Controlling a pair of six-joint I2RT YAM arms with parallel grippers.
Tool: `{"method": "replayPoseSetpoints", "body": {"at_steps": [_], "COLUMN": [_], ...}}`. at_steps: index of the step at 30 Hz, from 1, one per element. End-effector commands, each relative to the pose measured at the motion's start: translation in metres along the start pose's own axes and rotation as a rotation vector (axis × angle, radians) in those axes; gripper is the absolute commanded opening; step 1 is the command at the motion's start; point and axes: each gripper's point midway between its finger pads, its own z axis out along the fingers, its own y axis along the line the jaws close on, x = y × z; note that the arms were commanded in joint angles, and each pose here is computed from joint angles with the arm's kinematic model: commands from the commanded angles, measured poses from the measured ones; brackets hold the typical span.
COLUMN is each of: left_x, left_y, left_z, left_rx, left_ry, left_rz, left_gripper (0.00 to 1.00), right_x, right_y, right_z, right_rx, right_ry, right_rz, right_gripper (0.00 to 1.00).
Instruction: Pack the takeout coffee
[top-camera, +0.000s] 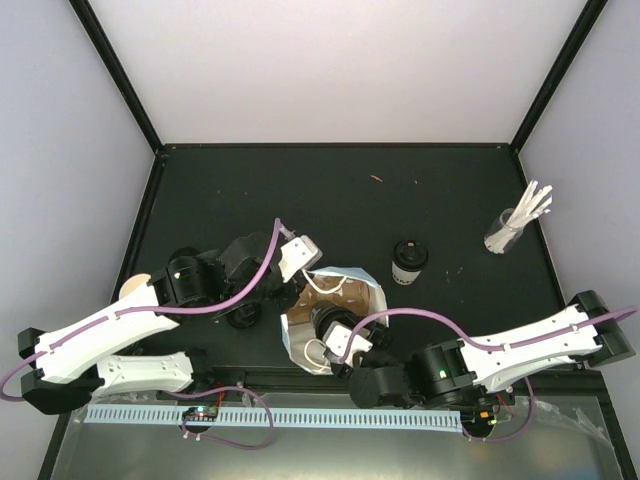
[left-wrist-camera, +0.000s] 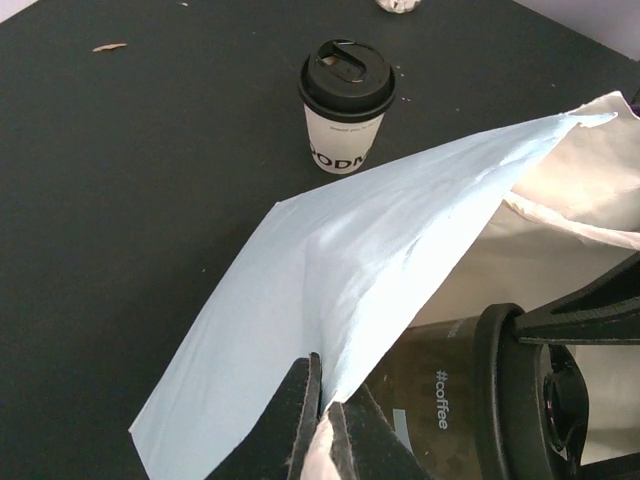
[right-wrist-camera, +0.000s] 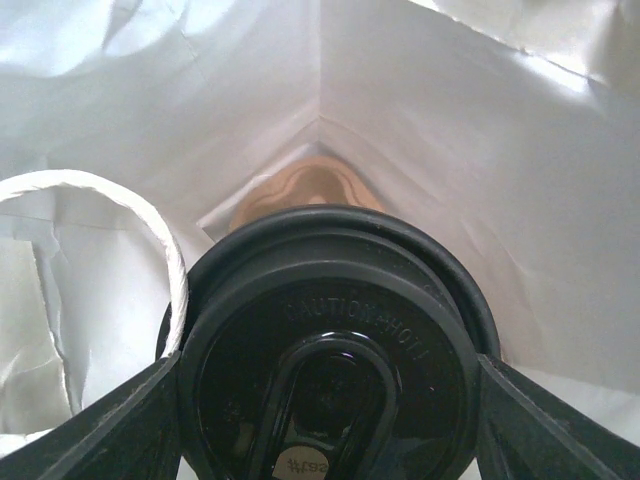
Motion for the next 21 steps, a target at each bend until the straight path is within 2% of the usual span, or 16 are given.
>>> {"method": "replayPoseSetpoints", "body": {"at_steps": [1,4,9,21], "left_x": [0.000,0.002,0.005,0.011], "left_y": [-0.013,-0.017,-0.018,-0.022], "left_z": [-0.005,-0.004,-0.003,-0.009], "left_rx": [0.072,0.093,0.100,0.129], "left_ry": [0.012,0.019,0.033,0.026], "left_rz": [0.016,0.021,0.034,0.052], "left_gripper": [0.01,0.01,0.01,0.02], "right_x": [-0.009,-0.007,0.001,0.000], "right_y": [0.006,0.004,0.008,0.009], "right_z": [-0.003,-0.001,0.011,0.021], "right_rx": [-0.053,-0.035,-0.060,-0.110], "right_ry": [-0.069,-0.071,0.001,0.018], "right_rz": [-0.081,-0.133,-0.222,-0.283], "right_gripper": [0.59,0.59,0.58,0.59]}}
